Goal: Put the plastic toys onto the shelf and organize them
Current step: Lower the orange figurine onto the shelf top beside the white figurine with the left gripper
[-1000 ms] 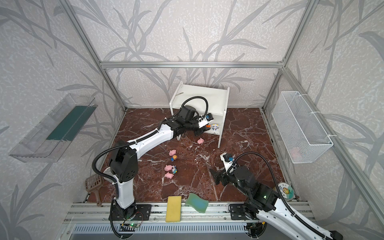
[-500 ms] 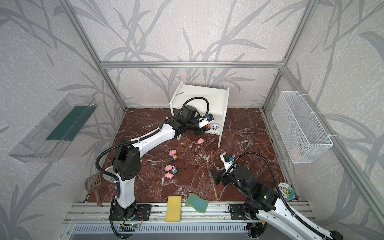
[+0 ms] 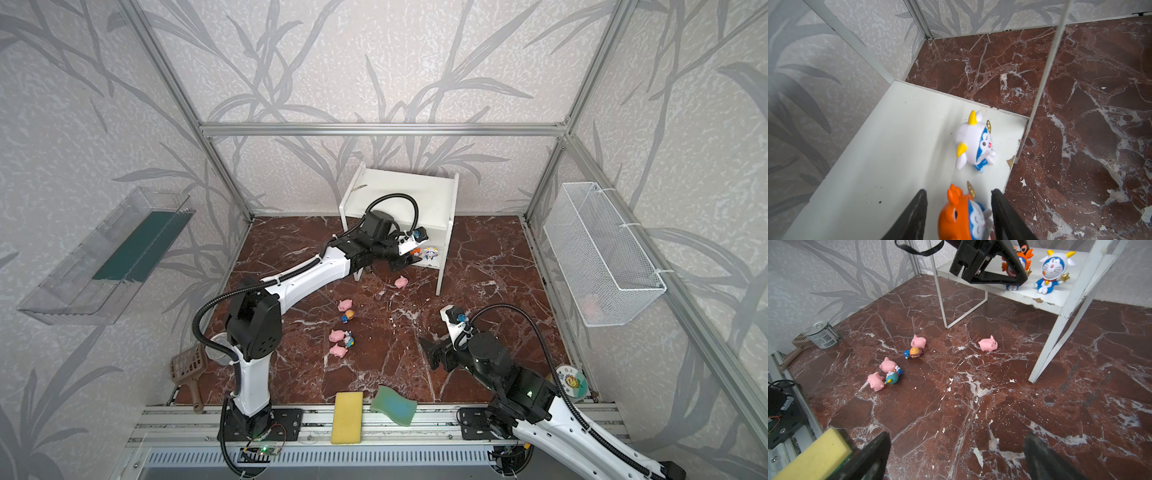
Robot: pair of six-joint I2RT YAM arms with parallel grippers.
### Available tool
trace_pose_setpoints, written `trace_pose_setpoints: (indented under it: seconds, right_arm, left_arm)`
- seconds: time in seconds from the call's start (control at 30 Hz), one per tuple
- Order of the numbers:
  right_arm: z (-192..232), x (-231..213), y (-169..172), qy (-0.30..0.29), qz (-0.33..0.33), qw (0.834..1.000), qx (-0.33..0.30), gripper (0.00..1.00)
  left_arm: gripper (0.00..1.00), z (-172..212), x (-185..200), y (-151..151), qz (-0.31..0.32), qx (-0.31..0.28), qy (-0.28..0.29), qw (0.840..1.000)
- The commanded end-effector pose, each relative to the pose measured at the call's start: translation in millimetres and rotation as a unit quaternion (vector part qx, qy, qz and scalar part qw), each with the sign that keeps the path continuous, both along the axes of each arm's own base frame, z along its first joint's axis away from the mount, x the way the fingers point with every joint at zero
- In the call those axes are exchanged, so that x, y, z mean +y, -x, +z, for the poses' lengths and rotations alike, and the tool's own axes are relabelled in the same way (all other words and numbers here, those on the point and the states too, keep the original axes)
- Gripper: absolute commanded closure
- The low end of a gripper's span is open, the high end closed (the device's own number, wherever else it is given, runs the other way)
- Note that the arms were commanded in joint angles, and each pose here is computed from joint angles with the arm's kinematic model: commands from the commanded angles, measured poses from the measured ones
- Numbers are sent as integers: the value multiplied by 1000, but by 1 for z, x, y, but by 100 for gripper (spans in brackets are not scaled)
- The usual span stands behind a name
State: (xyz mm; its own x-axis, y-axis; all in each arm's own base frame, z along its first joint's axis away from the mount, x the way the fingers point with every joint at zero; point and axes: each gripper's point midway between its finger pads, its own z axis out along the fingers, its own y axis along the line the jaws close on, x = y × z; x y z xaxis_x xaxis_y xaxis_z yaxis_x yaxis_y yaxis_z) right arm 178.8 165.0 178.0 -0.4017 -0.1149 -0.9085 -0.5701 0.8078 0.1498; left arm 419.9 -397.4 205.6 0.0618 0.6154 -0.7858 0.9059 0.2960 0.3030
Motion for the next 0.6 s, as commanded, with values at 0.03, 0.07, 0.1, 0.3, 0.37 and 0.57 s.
trace_pose_setpoints:
  seconds: [0.03, 0.07, 0.1, 0.3, 0.37, 0.57]
  right_arm:
    - [10, 4, -1, -13, 6, 1000, -10, 1]
    - [10, 4, -1, -14, 7, 1000, -10, 1]
    - [10, 4, -1, -15, 7, 1000, -10, 1]
    - [10, 5, 0, -18, 10, 1000, -9, 1]
    - [10, 5, 1, -18, 11, 1000, -9, 1]
    - [10, 5, 2, -22, 11, 1000, -8, 1]
  left_arm:
    - [47, 17, 10, -11, 23, -25, 14, 999]
    - [47, 18, 11, -10, 26, -27, 16, 999]
    - [47, 19, 12, -10, 28, -29, 17, 999]
    - [48, 18, 18, -11, 43, -38, 14, 998]
    - [48, 18, 19, -9, 44, -38, 15, 998]
    - [48, 18, 23, -4, 44, -34, 20, 998]
